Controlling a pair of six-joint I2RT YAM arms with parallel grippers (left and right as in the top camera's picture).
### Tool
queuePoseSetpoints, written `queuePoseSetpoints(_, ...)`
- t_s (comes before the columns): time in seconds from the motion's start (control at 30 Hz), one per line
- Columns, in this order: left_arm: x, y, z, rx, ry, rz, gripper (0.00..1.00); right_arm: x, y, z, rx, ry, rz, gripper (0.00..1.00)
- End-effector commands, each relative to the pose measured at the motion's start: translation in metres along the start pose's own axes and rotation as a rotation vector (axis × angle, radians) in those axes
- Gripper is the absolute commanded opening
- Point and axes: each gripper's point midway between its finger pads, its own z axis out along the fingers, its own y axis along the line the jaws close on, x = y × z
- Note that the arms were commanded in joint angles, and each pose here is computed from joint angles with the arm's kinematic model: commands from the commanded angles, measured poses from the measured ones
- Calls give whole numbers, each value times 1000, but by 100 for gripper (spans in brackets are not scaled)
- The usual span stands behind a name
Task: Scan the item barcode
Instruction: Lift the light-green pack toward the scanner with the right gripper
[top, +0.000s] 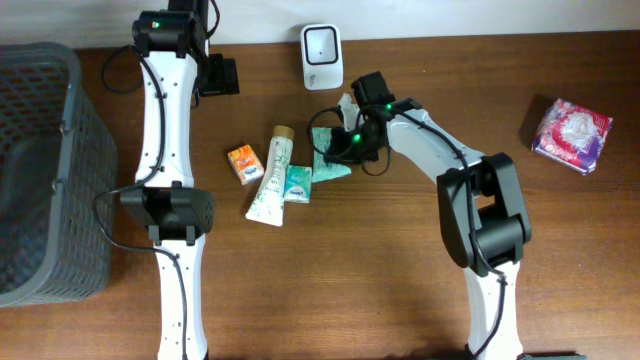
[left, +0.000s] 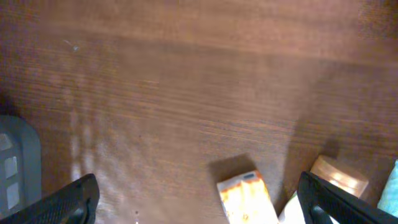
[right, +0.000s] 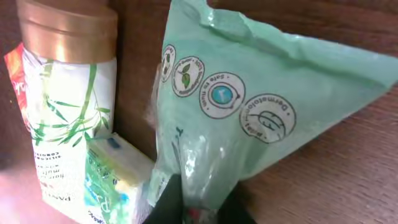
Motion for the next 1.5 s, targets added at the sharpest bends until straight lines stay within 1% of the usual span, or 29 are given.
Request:
queuePoseSetpoints(0.0,-10,6,-14,-4,-52,-13,99,-5,-8,1,54,-10,-7,4)
queuePoseSetpoints(0.1,-10,6,-14,-4,-52,-13,99,-58,30,-46,3,-167,-88,4)
queuePoseSetpoints(0.13,-10,6,-14,-4,-52,-13,99,-97,44,-75,-25,-303,-141,4)
queuePoseSetpoints(0.2,-10,6,-14,-4,-52,-13,99,-120,48,-86,-45,-396,-175,4)
queuePoseSetpoints(0.27,-10,6,-14,-4,-52,-13,99,-113,41,-83,-30,-362,-156,4)
queuePoseSetpoints(0.3,-10,6,-14,-4,-52,-13,99,-103,29,-76,16,-318,-121,15)
queuePoseSetpoints(0.33,-10,6,-14,-4,-52,-13,99,-98,14,-68,74,-295,-95,40)
queuePoseSetpoints(0.37,-10,6,-14,-4,-52,-13,99,-97,6,-61,96,-289,-96,57)
queuePoseSetpoints(0.4,-10,6,-14,-4,-52,-13,99,-101,2,-54,99,-295,-141,81)
queuePoseSetpoints(0.43,-10,6,-14,-4,-52,-13,99,-107,1,-50,103,-313,-199,99)
queuePoseSetpoints(0.53,-10,6,-14,-4,-52,-13,99,-122,-2,-32,87,-363,-291,99)
queuePoseSetpoints(0.57,-10,6,-14,-4,-52,-13,99,-117,-3,-16,40,-335,-288,95)
queuePoseSetpoints(0.63,-10,6,-14,-4,-52,-13,99,-105,-5,-4,5,-283,-270,63)
queuePoseSetpoints(0.67,-10,6,-14,-4,-52,-13,99,-97,-4,-1,-14,-246,-257,59)
queuePoseSetpoints(0.73,-10,6,-14,-4,-52,-13,99,-69,3,3,-85,-133,-211,38)
queuePoseSetpoints(0.77,-10,6,-14,-4,-52,-13,99,-57,3,0,-84,-85,-183,31)
queuePoseSetpoints(0.8,-10,6,-14,-4,-52,-13,99,-49,5,-8,-77,-57,-164,30)
queuePoseSetpoints(0.83,-10,6,-14,-4,-52,-13,99,-47,12,-23,-68,-53,-161,38)
queuePoseSetpoints(0.87,-10,6,-14,-4,-52,-13,99,-49,15,-31,-57,-68,-168,57)
queuePoseSetpoints(0.9,-10,6,-14,-4,-52,-13,99,-56,13,-37,-23,-98,-176,81)
queuePoseSetpoints(0.93,-10,6,-14,-4,-52,-13,99,-59,4,-37,28,-111,-164,93)
queuePoseSetpoints(1.03,-10,6,-14,-4,-52,-13,99,-63,-12,-25,80,-122,-105,96)
queuePoseSetpoints(1.07,-10,6,-14,-4,-52,-13,99,-59,-18,-14,81,-105,-56,89)
queuePoseSetpoints(1.13,-10,6,-14,-4,-52,-13,99,-47,-16,6,2,-45,-27,83)
queuePoseSetpoints(1.23,-10,6,-14,-4,-52,-13,99,-35,-11,29,-30,1,-33,63)
queuePoseSetpoints(1.27,-10,6,-14,-4,-52,-13,99,-32,-6,33,-22,7,-46,50)
queuePoseSetpoints(1.33,-10,6,-14,-4,-52,-13,99,-36,1,37,-17,-12,-57,4)
queuePoseSetpoints(1.4,-10,6,-14,-4,-52,-13,99,-57,11,21,-50,-67,-62,4)
queuePoseSetpoints(1.47,-10,6,-14,-4,-52,-13,99,-110,39,-30,-112,-215,-124,4)
